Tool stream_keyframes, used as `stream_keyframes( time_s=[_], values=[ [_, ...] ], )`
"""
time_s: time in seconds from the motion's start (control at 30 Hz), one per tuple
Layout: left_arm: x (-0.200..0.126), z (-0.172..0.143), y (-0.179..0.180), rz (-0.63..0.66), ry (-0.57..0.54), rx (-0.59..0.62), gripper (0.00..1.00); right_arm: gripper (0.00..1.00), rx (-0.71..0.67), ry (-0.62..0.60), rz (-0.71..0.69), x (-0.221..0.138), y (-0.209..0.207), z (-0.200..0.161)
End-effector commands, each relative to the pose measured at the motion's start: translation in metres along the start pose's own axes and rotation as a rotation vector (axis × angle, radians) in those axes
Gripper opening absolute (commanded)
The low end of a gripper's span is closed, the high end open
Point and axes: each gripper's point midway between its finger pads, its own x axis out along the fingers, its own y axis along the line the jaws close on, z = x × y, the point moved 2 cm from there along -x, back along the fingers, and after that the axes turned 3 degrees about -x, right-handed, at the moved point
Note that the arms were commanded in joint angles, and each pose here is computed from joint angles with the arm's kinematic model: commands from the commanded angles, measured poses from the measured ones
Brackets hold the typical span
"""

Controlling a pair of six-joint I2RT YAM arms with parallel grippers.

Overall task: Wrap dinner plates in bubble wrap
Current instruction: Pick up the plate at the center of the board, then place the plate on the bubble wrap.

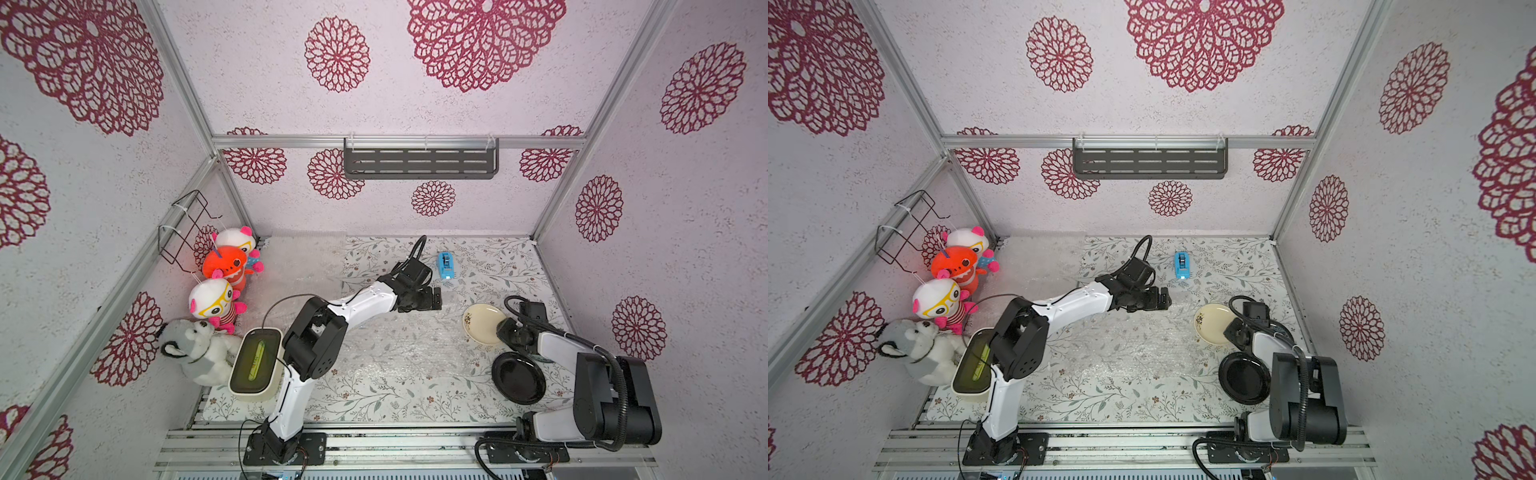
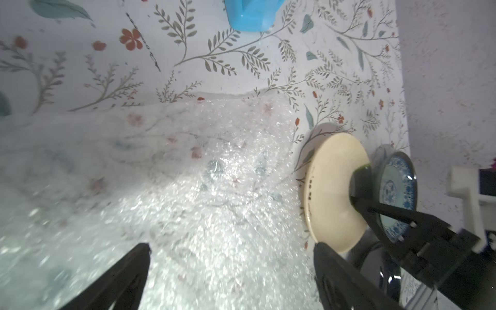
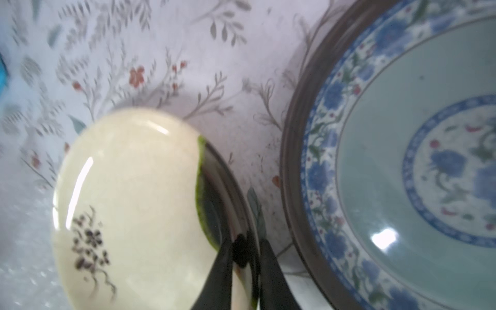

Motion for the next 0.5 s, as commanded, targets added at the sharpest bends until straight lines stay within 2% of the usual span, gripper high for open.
stream_keyframes(
  time_s=[0.0,0.03,0.13,0.27,0.4,0.47],
  values=[
    [-0.061,0.011,0.004,0.021,-0.101,-0.024,0.98,0.05,0.011,-0.054,0.014,-0.01,-0.003,0.003],
    [-0.072,0.007,0.016,0.058,-0.114,-0.045,0.98,0.01,-0.01,-0.081,0.043,-0.018,0.003,0.009],
    [-0.107,-0.013,0.062,0.204,-0.135,-0.142,0.98,0.0,-0.043,-0.136,0.154,-0.044,0.024,0.021],
    [-0.153,-0.055,0.134,0.41,-0.109,-0.324,0.98,0.0,-0.083,-0.165,0.392,-0.086,0.076,0.024],
    [-0.186,-0.114,0.197,0.566,-0.055,-0.5,0.98,0.0,-0.202,-0.121,0.609,-0.112,0.141,-0.002],
    [-0.188,-0.139,0.212,0.547,-0.009,-0.581,0.98,0.0,-0.235,-0.072,0.677,-0.113,0.163,-0.021]
  ],
)
